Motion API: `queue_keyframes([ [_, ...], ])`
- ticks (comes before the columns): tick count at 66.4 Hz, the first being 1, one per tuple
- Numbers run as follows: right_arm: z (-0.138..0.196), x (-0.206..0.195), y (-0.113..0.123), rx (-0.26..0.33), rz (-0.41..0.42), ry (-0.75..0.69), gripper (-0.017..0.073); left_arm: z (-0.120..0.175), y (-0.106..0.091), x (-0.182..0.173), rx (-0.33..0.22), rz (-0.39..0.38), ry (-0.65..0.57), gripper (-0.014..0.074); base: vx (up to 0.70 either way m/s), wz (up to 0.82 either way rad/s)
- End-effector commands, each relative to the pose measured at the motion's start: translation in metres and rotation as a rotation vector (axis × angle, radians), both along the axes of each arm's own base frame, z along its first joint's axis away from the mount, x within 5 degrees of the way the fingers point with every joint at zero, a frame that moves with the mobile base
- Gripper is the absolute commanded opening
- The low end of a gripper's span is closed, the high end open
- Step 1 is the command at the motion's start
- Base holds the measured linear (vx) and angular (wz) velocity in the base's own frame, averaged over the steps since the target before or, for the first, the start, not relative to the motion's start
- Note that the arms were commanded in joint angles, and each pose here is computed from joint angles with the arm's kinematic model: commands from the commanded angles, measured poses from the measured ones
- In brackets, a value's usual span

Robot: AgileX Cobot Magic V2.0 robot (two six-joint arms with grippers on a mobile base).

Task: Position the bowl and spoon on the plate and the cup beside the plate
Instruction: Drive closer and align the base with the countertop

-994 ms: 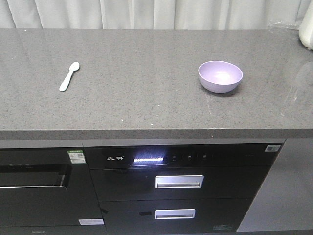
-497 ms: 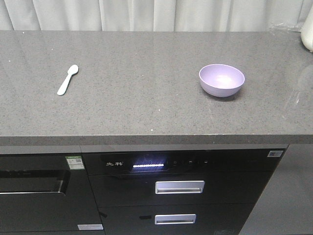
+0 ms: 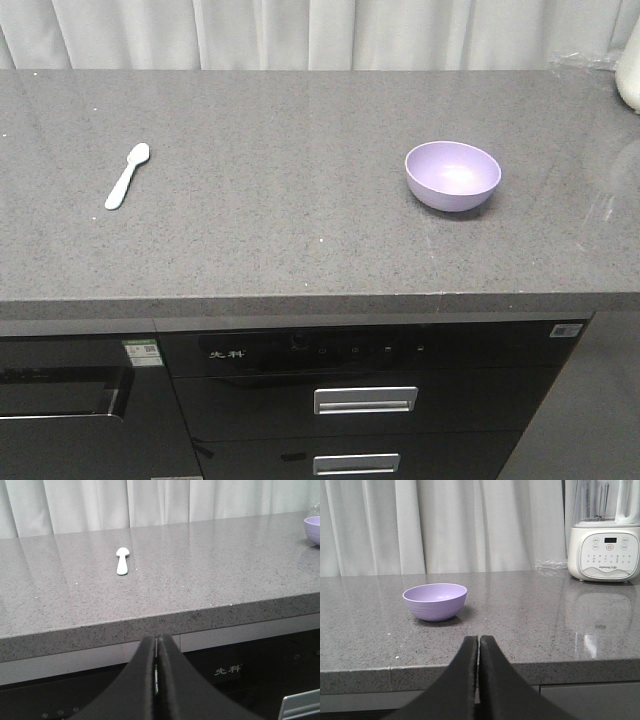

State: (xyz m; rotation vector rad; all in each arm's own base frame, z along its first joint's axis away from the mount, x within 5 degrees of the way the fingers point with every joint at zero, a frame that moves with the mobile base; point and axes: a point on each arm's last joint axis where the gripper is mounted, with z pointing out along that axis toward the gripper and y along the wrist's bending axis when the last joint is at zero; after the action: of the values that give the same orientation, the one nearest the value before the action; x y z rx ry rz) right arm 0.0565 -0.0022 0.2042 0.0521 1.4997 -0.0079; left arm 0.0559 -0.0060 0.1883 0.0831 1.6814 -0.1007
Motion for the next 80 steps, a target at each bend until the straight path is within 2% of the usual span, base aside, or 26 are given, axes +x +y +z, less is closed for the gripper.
queue_keyframes([
  [1,0.0055,-0.0012,-0.0004,-0.006,-0.007,-0.073,-0.0003,0.0086,-0.0007,0.0006,-0.025,-0.005,-0.069,-0.0006,0.07,-0.02],
  [80,0.0055,-0.0012,-0.0004,-0.006,-0.007,-0.073,-0.0003,0.0086,-0.0007,0.0006,-0.025,-0.005,-0.069,-0.0006,0.06,-0.02],
])
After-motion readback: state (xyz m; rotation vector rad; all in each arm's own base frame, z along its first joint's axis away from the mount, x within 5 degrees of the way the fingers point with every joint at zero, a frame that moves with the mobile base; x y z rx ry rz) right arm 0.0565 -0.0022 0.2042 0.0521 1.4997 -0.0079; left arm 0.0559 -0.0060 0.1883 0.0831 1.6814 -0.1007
